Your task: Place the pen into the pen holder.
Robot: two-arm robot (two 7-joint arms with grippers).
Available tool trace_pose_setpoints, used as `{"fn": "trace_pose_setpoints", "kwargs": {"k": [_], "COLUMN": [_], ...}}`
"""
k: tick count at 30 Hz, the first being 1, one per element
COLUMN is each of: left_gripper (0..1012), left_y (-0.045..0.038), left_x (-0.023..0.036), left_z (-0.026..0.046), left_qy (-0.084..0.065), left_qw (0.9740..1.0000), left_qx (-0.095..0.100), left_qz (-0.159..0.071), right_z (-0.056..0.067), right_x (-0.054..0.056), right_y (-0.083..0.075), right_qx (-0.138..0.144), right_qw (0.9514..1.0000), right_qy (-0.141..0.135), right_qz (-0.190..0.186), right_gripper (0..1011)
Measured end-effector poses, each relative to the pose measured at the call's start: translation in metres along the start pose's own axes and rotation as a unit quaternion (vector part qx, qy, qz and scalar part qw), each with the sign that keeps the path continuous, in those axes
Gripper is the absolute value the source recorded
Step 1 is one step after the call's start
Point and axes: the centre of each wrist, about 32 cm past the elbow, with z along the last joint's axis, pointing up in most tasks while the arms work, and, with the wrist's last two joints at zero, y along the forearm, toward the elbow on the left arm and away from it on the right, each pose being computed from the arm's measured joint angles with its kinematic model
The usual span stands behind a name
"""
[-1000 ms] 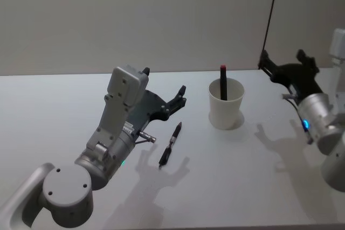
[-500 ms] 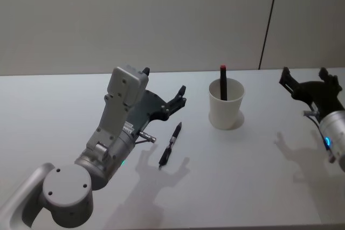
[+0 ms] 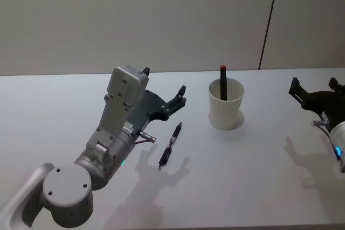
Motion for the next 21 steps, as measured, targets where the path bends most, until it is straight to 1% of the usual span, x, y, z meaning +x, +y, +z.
{"fn": "trace_pose_setpoints", "kwargs": {"k": [6,12,15,19,21], "left_gripper": [1003,1003,1003,1003,1003], "left_y": [0.0,-0.0005,-0.0014,-0.0036,-0.0046], "left_x": [0.0003,0.0025,0.0045,0.0086,0.01], "left_z": [-0.0004,-0.0019,-0.0031,-0.0055,-0.0066], "left_qy": [0.002,0.017,0.026,0.042,0.048], "left_qw": [1.0,0.9997,0.9993,0.998,0.9974], "left_qx": [0.002,0.017,0.028,0.047,0.055], "left_qz": [0.0,0.0,-0.001,-0.002,-0.003], "right_z": [-0.001,-0.002,-0.002,-0.002,-0.002], "right_x": [0.002,0.004,0.004,0.005,0.005], "right_y": [-0.002,-0.004,-0.004,-0.005,-0.005], "right_qx": [-0.003,-0.005,-0.005,-0.006,-0.006], "right_qw": [1.0,1.0,1.0,1.0,1.0], "right_qy": [-0.003,-0.005,-0.006,-0.006,-0.007], "right_qz": [-0.002,-0.003,-0.003,-0.004,-0.004], "right_gripper": [1001,1001,1001,1001,1001]}}
